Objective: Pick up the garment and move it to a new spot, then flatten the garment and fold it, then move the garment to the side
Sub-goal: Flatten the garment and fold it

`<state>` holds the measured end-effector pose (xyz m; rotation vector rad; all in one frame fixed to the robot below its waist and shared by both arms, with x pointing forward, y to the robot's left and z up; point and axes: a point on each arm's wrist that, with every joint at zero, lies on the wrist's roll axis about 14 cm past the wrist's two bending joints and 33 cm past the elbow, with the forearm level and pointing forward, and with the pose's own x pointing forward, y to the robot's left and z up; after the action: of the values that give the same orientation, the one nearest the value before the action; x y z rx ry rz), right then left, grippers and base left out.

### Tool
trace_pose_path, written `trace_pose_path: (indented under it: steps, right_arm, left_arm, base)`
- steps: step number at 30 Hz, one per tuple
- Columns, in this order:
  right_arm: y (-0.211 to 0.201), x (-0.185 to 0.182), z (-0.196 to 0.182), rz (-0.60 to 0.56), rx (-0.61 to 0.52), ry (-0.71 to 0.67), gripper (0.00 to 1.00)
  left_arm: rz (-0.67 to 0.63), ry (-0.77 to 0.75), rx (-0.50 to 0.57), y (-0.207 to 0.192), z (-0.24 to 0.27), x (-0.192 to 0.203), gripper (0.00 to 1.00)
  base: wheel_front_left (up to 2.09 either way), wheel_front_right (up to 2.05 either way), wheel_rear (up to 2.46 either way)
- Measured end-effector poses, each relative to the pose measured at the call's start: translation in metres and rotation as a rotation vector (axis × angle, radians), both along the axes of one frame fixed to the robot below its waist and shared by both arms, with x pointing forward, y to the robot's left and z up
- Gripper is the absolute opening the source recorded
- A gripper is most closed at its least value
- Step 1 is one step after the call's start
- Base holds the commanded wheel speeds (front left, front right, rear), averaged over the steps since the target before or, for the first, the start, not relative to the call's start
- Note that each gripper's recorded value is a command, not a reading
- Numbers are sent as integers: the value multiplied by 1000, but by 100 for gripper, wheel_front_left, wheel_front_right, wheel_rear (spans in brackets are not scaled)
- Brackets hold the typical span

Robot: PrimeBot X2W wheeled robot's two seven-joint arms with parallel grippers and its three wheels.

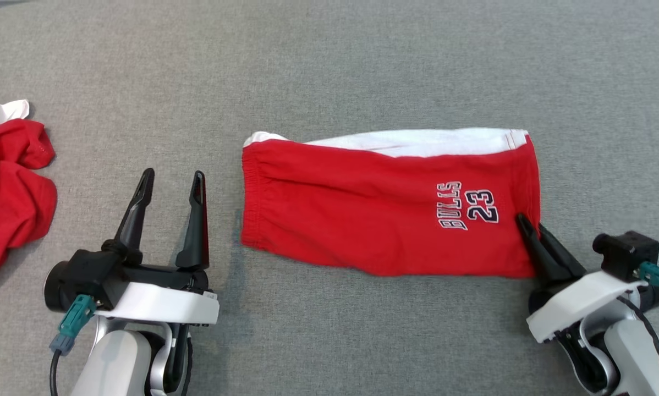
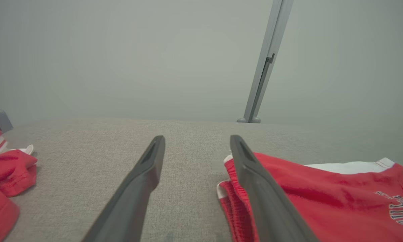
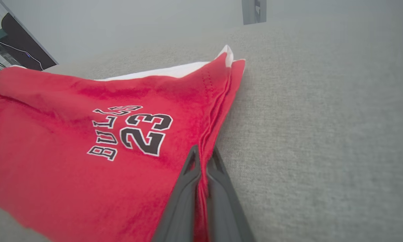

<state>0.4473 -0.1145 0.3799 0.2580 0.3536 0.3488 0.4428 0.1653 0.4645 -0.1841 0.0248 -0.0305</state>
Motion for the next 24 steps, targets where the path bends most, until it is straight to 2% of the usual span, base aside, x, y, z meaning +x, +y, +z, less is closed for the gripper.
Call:
trace_pose_path:
  steps: [5,15,21,24]
  right_arm:
    - [-15,-13,2,-50,2,8,0]
    - [-35,-14,9,-116,13,3,0]
    - [-11,-5,44,-67,148,-38,0]
    - [-1,4,66,-19,172,-87,0]
  left_arm:
    - [-16,3,-2,-5,3,-3,100]
    - [-38,-5,11,-7,9,-1,100]
    - [-41,-14,9,-8,13,-4,100]
    - [-38,-13,10,-7,13,-6,100]
  base:
    - [0,0,0]
    - [0,0,0]
    - [0,0,0]
    - [0,0,0]
